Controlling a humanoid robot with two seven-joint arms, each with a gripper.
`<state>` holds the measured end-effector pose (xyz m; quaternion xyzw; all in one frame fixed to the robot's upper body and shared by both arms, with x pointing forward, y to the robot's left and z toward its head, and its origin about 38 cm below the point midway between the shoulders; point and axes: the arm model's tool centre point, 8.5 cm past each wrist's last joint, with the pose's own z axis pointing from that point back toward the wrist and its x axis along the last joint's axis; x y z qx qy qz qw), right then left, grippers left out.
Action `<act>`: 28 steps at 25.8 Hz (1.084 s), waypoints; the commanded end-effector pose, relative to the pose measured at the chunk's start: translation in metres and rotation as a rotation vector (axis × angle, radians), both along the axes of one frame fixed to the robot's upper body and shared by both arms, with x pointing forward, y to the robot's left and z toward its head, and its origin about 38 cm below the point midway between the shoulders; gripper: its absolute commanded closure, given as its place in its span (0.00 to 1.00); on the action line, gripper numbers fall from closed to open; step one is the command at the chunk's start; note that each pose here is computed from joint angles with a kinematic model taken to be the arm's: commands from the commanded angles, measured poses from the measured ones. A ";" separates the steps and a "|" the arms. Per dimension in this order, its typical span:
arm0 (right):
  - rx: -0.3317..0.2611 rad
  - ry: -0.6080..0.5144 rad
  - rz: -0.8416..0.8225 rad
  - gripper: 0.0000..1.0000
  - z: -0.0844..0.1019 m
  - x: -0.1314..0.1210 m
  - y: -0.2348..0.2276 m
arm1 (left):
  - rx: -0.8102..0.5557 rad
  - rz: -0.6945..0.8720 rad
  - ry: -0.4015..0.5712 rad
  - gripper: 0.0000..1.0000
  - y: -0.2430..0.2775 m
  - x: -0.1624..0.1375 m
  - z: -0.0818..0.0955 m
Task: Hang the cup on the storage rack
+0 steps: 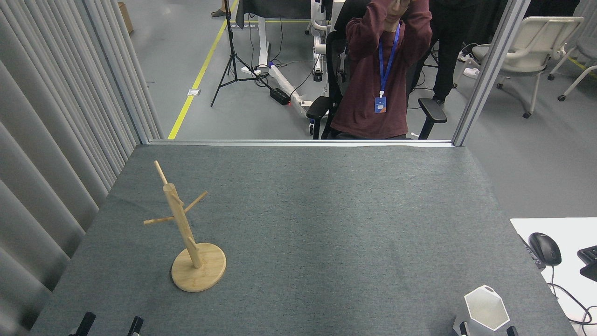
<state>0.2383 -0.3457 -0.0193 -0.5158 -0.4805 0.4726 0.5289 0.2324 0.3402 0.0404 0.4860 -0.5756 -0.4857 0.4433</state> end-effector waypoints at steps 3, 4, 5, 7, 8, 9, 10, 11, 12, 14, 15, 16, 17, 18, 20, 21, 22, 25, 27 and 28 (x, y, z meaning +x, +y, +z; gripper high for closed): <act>-0.009 -0.008 0.005 0.01 0.001 0.013 -0.005 | 0.000 0.000 -0.001 0.01 0.000 0.000 0.000; -0.010 -0.005 0.006 0.01 0.000 0.014 -0.005 | 0.000 0.000 -0.001 0.01 0.000 0.000 0.000; -0.008 0.001 0.004 0.01 -0.002 0.013 -0.006 | 0.001 -0.001 -0.002 0.01 0.000 0.000 0.001; -0.006 0.001 0.003 0.01 -0.002 0.017 -0.006 | 0.000 0.001 -0.003 0.01 0.000 0.000 0.001; -0.004 0.003 0.001 0.01 -0.004 0.018 -0.006 | 0.000 0.003 -0.003 0.01 0.001 0.000 0.001; -0.003 0.006 0.000 0.01 -0.005 0.018 -0.006 | 0.000 0.003 -0.003 0.01 0.001 0.000 0.001; -0.001 0.012 -0.001 0.01 -0.007 0.018 -0.007 | 0.000 0.003 -0.003 0.01 0.001 0.000 0.001; 0.001 0.011 0.000 0.01 -0.007 0.019 -0.007 | 0.001 0.004 -0.003 0.01 0.001 0.000 0.001; 0.001 0.004 0.000 0.01 -0.005 0.024 -0.006 | 0.000 0.004 -0.001 0.01 0.001 0.000 0.001; 0.003 0.005 -0.001 0.01 -0.006 0.025 -0.006 | 0.000 0.004 -0.001 0.01 0.001 0.000 0.001; 0.003 0.007 -0.003 0.01 -0.007 0.025 -0.007 | 0.000 0.004 -0.001 0.01 0.001 0.000 0.001; 0.003 0.008 -0.003 0.01 -0.007 0.025 -0.006 | 0.001 0.006 -0.001 0.01 0.001 0.000 0.001; 0.002 0.007 -0.003 0.02 -0.007 0.026 -0.006 | 0.001 0.006 -0.001 0.01 0.001 0.000 0.001; -0.001 0.002 -0.001 0.12 -0.005 0.029 -0.006 | 0.001 0.006 -0.001 0.01 0.001 0.000 0.001; -0.018 0.011 0.015 0.39 -0.007 0.031 -0.002 | 0.001 0.005 -0.004 0.01 0.001 0.000 0.001; -0.020 0.014 0.019 0.43 -0.008 0.030 -0.001 | 0.002 0.005 -0.005 0.01 0.001 0.000 0.002; -0.020 0.013 0.021 0.44 -0.008 0.030 -0.001 | 0.001 0.004 -0.007 0.01 0.000 0.000 0.002; -0.019 0.006 0.022 0.45 -0.007 0.031 -0.001 | 0.000 0.002 -0.008 0.01 -0.001 0.001 0.002; -0.012 -0.006 0.019 0.45 -0.005 0.033 -0.002 | -0.001 -0.001 -0.008 0.01 -0.002 0.001 0.002; -0.009 -0.015 0.019 0.45 -0.002 0.034 -0.001 | -0.002 -0.003 -0.009 0.01 -0.003 0.001 0.002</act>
